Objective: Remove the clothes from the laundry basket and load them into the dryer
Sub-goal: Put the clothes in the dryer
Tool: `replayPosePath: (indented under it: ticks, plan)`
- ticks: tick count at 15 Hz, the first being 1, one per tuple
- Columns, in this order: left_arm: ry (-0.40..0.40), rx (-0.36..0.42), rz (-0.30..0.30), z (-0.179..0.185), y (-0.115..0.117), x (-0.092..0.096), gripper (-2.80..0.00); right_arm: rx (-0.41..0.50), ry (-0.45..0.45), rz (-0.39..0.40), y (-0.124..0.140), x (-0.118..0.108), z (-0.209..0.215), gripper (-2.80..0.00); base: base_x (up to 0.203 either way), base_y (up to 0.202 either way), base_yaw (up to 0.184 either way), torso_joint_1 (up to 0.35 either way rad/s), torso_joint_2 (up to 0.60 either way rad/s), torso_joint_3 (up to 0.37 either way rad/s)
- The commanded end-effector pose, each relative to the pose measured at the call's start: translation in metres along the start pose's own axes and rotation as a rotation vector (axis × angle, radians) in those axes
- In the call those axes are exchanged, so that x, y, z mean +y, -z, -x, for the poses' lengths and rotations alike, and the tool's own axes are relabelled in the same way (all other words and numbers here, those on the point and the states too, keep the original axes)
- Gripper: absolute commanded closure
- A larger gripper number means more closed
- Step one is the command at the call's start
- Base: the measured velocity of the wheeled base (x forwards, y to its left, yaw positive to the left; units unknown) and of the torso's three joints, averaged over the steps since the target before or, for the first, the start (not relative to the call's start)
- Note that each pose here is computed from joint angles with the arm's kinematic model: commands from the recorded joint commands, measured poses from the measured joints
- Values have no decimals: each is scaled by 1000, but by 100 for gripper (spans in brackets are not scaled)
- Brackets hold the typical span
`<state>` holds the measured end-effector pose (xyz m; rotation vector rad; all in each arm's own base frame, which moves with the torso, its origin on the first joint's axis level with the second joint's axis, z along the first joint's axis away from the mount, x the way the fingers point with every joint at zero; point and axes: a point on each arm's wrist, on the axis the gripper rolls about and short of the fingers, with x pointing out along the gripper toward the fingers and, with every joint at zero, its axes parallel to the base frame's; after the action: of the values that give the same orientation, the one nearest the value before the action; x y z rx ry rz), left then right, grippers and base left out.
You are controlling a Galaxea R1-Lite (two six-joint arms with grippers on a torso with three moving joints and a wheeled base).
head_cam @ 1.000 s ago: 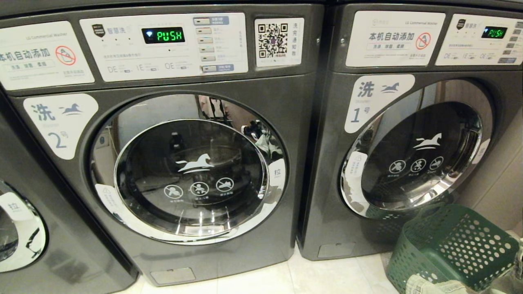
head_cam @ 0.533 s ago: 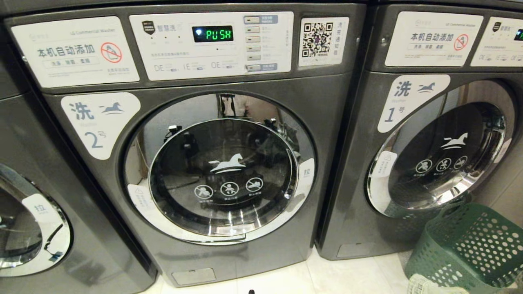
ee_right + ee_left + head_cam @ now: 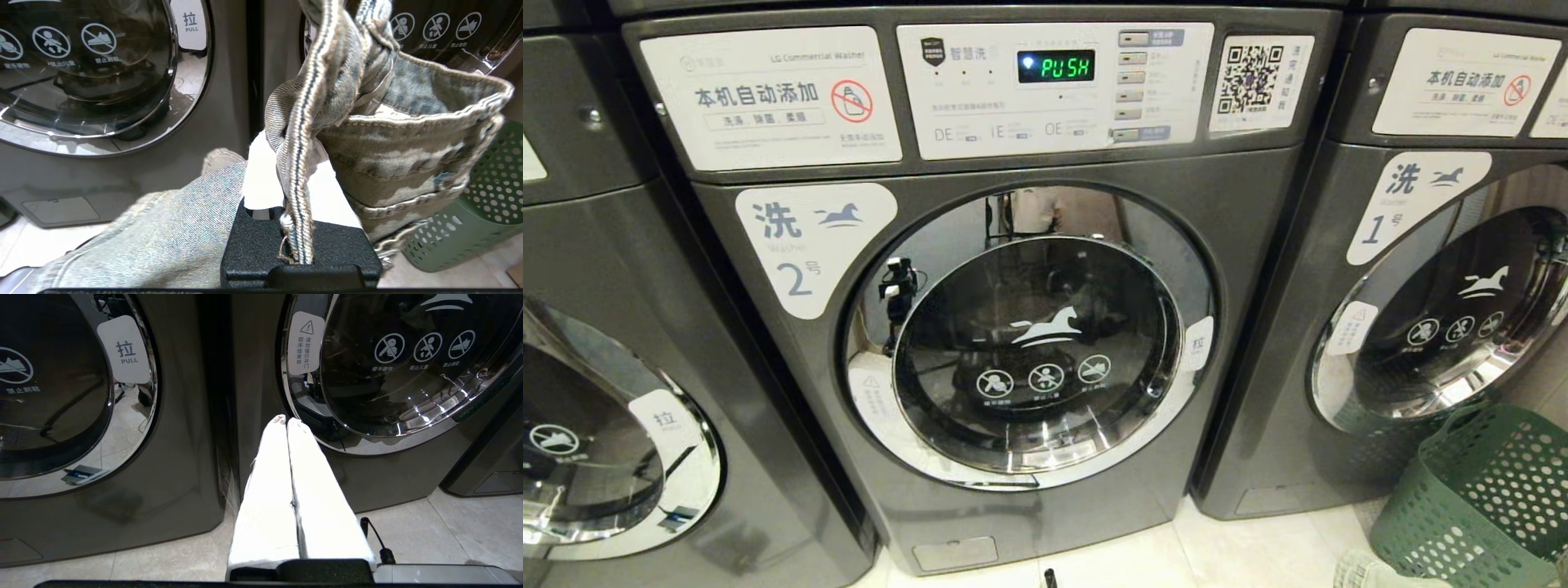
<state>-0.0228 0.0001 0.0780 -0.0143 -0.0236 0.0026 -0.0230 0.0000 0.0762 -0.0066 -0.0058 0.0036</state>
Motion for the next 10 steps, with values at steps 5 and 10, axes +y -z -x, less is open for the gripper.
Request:
replayPosePath:
  ticks: [5, 10]
  plan:
    - [-2, -1, -4, 0, 0, 0, 0, 1, -1, 0, 0, 0, 0, 0, 0, 0, 0, 0, 0, 0]
    - [-2, -2, -5, 0, 0, 0, 0, 0, -1, 0, 0, 0, 0, 0, 63, 0, -1, 0, 1, 2]
